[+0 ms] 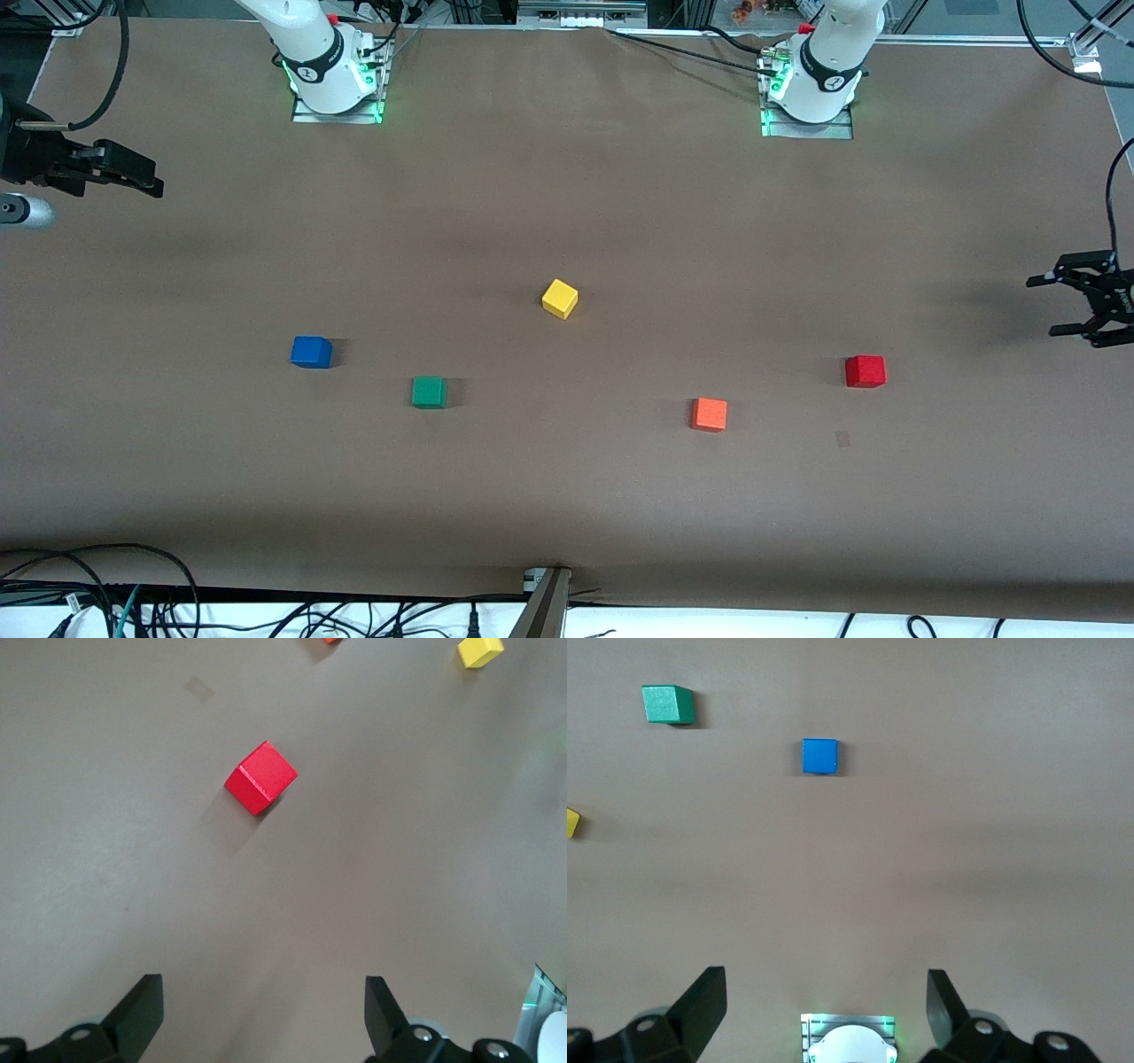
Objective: Pass red block to right arm, stack on blue
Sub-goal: 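Lower the left gripper over the red cube and close on it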
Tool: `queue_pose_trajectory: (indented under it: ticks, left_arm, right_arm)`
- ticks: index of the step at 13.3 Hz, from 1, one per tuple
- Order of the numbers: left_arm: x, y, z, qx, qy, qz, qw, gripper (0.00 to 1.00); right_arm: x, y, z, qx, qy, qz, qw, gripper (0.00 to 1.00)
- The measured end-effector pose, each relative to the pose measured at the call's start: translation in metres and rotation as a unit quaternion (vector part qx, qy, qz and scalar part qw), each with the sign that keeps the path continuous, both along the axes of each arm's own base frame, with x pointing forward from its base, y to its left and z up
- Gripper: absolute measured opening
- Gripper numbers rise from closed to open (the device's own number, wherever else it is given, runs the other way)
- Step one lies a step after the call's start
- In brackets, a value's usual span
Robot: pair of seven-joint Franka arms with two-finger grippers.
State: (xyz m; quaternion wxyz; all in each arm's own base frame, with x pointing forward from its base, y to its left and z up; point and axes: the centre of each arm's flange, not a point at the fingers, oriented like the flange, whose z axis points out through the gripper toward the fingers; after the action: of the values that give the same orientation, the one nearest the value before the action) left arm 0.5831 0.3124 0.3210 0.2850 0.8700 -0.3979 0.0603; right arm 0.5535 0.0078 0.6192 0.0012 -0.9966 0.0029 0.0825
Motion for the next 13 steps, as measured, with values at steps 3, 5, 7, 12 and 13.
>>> queue_pose_trajectory:
  ticks: [3,5,7,12,13]
  left_arm:
    - [0.008,-0.004,-0.045,-0.067,-0.042,-0.037,0.996,1.00]
    - [0.013,-0.009,-0.079,-0.105,-0.065,-0.054,0.991,1.00]
    - [0.018,-0.014,-0.103,-0.129,-0.079,-0.065,0.986,1.00]
    - [0.034,-0.041,-0.168,-0.205,-0.138,-0.093,0.965,1.00]
    - [0.035,-0.047,-0.181,-0.218,-0.152,-0.103,0.959,1.00]
  right_arm:
    - [0.000,0.000,-0.001,0.000,0.000,0.000,1.000,1.00]
    - [0.000,0.000,-0.001,0.000,0.001,0.000,1.000,1.00]
    - [0.000,0.000,-0.001,0.000,0.001,0.000,1.000,1.00]
    - [0.001,0.002,-0.001,0.008,0.001,0.001,1.000,1.00]
    - [0.001,0.003,-0.001,0.012,0.001,0.001,1.000,1.00]
